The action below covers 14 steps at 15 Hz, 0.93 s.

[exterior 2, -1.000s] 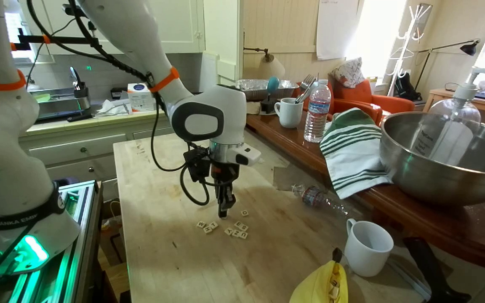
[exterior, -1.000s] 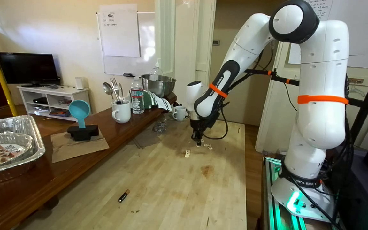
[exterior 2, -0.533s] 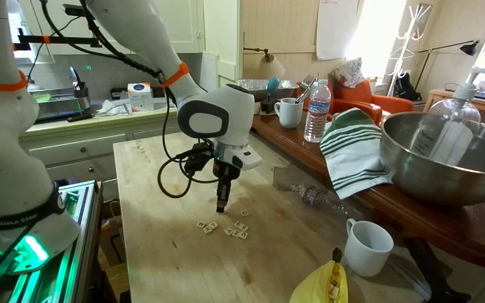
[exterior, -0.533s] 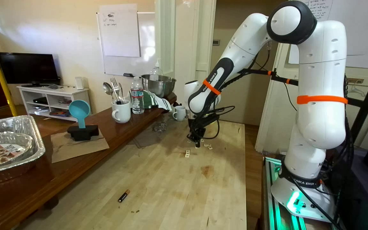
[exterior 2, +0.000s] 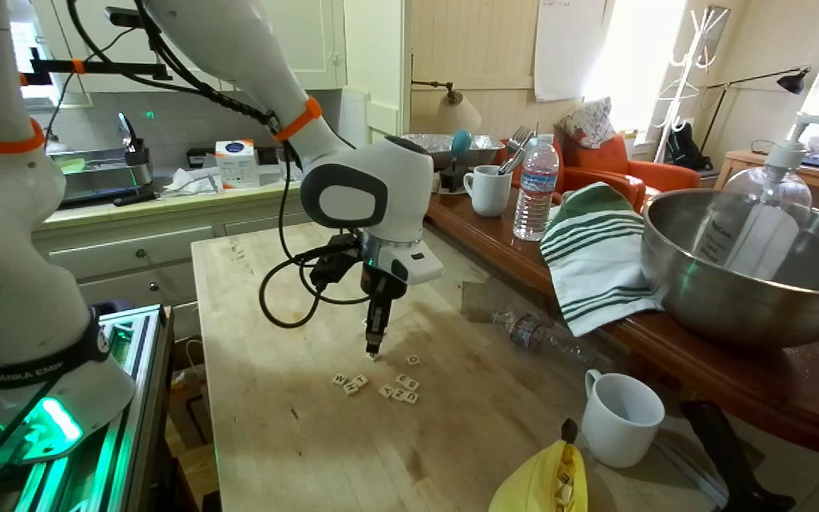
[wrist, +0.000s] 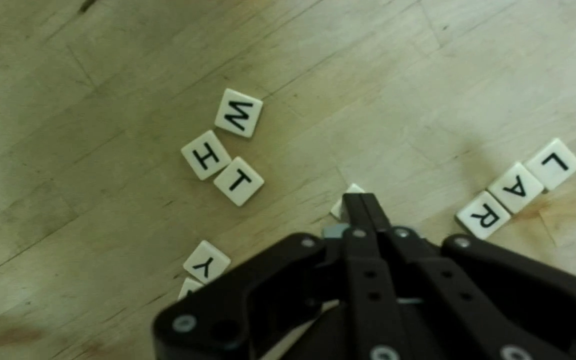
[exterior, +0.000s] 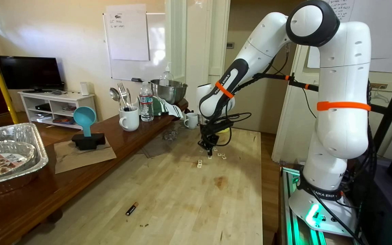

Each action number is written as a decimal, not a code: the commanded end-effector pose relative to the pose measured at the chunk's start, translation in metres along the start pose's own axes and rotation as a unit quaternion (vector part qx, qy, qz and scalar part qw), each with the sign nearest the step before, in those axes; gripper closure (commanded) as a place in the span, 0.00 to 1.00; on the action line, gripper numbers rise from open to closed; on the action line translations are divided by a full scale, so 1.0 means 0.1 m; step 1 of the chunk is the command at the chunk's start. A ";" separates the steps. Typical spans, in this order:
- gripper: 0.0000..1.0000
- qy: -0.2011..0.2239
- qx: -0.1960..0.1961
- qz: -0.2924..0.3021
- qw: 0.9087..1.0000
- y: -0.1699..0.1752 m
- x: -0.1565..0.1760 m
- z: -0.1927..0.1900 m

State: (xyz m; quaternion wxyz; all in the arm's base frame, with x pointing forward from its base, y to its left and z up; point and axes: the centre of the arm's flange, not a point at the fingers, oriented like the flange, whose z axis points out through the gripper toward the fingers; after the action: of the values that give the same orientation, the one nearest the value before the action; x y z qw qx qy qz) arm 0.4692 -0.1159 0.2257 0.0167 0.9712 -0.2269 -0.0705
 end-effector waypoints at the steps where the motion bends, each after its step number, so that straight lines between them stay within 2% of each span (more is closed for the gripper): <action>1: 1.00 0.012 0.005 -0.011 1.000 0.02 -0.07 -0.17; 4: 1.00 0.025 0.001 -0.071 0.997 0.03 -0.09 -0.21; 7: 1.00 0.039 -0.020 -0.153 0.987 0.03 -0.13 -0.20; 10: 1.00 0.052 -0.044 -0.226 0.972 0.03 -0.16 -0.17; 14: 1.00 0.078 -0.053 -0.322 0.942 0.02 -0.20 -0.09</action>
State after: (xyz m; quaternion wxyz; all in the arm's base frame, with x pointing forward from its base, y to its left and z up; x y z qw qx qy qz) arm 0.4657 -0.1096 0.2420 0.0576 0.9973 0.0341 -0.0296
